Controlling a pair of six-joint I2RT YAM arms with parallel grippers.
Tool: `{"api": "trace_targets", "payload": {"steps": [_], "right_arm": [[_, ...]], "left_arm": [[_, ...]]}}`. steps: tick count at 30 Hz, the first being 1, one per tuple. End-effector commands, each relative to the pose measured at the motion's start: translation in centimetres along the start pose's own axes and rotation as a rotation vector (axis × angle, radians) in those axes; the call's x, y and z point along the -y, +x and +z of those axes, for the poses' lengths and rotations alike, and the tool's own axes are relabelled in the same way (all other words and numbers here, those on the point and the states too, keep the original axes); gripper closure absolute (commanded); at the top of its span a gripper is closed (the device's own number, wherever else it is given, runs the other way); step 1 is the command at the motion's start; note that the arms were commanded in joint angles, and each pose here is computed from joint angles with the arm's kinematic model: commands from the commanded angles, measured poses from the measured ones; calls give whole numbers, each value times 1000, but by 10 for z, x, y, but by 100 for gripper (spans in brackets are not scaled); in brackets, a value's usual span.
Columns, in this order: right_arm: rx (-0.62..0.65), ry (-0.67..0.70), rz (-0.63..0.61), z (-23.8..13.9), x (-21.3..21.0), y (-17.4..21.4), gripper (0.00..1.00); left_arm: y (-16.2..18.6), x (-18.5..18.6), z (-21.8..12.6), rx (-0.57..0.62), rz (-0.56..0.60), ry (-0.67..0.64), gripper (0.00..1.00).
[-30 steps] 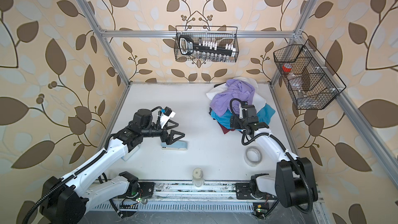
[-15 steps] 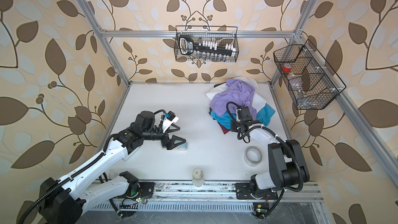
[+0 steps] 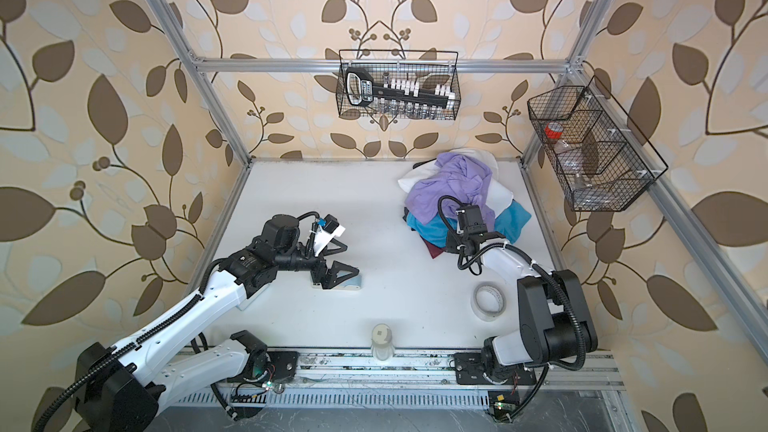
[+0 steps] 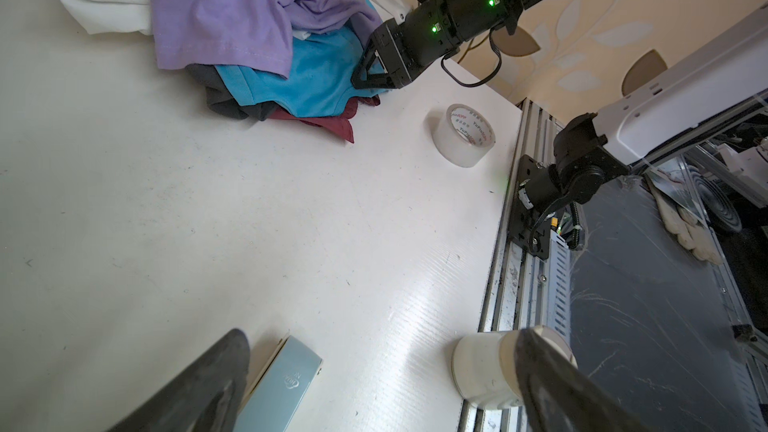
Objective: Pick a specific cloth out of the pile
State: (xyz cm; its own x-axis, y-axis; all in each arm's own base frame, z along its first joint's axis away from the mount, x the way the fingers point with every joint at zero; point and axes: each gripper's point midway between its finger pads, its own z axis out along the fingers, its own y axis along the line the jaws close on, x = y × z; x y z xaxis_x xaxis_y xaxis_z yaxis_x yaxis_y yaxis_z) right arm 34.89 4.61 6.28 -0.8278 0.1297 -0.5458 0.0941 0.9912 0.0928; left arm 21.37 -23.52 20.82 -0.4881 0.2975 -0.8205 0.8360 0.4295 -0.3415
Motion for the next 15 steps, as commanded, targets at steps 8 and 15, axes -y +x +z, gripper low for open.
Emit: {"api": "trace_targets", "payload": {"steps": [8, 15], "right_arm": [[64, -6, 8, -17, -5, -20, 85], [81, -1, 11, -22, -3, -23, 88]], "left_arm": [[-10, 7, -4, 20, 54, -1, 1], [-9, 8, -5, 19, 57, -2, 1]]}}
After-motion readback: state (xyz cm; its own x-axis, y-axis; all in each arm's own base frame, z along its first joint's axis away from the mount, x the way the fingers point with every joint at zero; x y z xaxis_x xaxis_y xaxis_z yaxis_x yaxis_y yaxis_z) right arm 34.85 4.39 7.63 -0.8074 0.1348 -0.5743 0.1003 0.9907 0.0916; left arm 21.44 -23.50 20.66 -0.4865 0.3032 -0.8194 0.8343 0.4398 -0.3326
